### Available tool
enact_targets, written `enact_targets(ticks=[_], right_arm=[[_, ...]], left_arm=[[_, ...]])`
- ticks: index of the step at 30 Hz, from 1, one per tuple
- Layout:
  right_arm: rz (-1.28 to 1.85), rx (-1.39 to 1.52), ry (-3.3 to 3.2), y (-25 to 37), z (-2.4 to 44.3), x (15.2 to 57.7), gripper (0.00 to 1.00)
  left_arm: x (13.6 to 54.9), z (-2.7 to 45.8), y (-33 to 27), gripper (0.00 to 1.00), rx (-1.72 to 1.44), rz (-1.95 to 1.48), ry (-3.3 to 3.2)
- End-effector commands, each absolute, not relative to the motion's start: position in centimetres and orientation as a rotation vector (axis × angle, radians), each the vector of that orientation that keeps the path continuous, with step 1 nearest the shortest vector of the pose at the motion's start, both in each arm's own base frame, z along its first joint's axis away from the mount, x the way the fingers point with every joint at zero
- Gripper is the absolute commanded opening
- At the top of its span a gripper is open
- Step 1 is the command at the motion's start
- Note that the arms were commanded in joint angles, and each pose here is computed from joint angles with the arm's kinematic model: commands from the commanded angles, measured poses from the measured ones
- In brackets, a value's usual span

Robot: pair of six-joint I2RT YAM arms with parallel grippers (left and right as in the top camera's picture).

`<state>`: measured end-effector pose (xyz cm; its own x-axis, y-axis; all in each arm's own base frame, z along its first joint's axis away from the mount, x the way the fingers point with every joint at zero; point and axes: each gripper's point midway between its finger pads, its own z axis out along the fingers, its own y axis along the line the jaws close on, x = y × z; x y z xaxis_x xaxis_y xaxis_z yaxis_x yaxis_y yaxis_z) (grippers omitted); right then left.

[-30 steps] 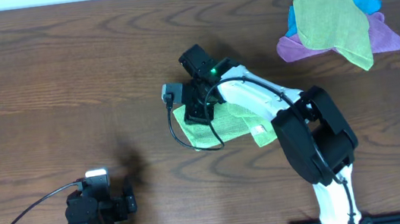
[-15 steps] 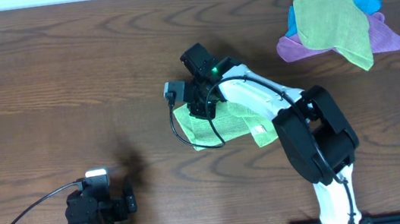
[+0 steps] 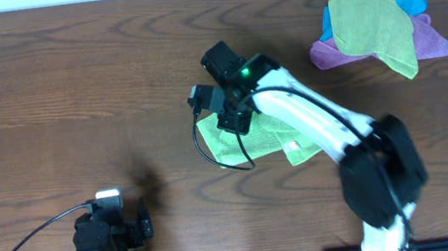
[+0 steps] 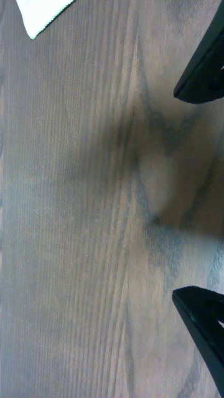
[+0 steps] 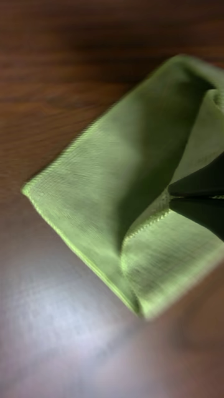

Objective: Fold the cloth
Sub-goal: 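Lower the right gripper and grasp a corner of the yellow-green cloth, then drag the cloth corner toward the front right with the right gripper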

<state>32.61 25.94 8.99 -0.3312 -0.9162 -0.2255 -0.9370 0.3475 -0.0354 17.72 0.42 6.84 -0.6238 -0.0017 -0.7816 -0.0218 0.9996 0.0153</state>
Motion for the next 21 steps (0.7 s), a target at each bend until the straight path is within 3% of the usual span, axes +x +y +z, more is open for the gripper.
enact_targets(ticks=[1,12,21], right_arm=[[0.041,-1.58,2.458,24.9,12.1,31.6,0.01],[-0.226,-1.311,2.918,18.6,14.8,23.1,0.01],[-0.22,-0.748,3.283,16.3,14.0,16.0,0.02]], left_arm=[[17.1,5.4,0.3,0.95,0.005,0.032,2.291],[17.1,5.4,0.3,0.95,0.005,0.032,2.291],[17.1,5.4,0.3,0.95,0.005,0.032,2.291]])
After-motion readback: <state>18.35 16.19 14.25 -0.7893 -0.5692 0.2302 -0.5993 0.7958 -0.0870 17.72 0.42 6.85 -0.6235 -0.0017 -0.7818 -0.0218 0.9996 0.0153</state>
